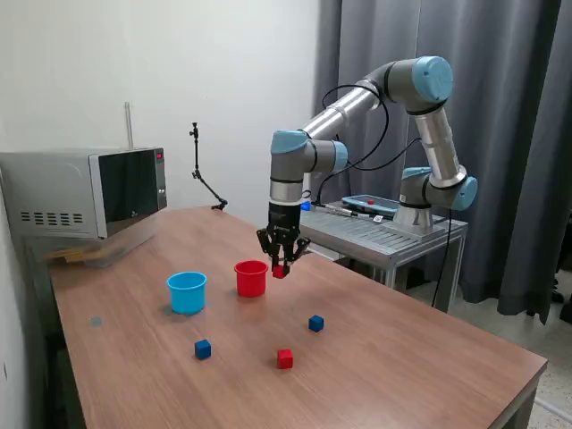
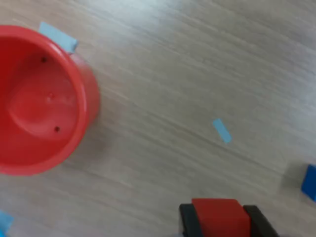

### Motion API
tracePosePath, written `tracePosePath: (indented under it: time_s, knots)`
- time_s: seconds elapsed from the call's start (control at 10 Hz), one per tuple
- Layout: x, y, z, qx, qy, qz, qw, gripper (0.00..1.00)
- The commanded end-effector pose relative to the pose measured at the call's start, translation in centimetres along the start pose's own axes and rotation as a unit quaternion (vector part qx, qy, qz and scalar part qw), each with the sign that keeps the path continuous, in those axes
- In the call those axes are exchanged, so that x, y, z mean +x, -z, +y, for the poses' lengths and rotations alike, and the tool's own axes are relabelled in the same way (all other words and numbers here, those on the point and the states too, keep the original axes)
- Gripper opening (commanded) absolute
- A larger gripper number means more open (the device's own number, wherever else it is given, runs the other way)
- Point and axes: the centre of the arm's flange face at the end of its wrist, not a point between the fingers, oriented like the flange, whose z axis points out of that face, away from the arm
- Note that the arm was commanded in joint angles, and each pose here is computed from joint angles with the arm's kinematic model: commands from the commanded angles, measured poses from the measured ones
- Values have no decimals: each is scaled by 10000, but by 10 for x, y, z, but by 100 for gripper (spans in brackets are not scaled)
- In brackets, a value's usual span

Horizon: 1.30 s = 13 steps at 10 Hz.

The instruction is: Place red objects in the red bin, and blue objects in the blue bin.

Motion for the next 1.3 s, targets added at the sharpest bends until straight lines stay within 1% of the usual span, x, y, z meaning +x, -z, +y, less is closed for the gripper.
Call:
tracePosePath:
  time_s: [0.0, 0.1, 0.2, 0.3, 0.4, 0.7, 0.8, 1.0, 1.1, 1.2]
  knots:
    - [-2, 25, 3, -167, -113, -90, 9998, 0]
    - [-3, 34, 2, -85, -136, -51, 9999, 0]
    - [-2, 38, 0, 105, -133, 30, 9999, 0]
    - [-2, 44, 1, 107, -133, 31, 9999, 0]
    - [-6, 50, 2, 59, -232, 7, 9997, 0]
    - [-13, 55, -2, 40, -493, -6, 9988, 0]
    - [-23, 56, -5, 35, -608, -11, 9981, 0]
    - [-41, 53, -12, 64, -898, 3, 9959, 0]
    - [-56, 49, -19, 95, -1170, 11, 9931, 0]
    - [-66, 48, -24, 104, -1309, 11, 9913, 0]
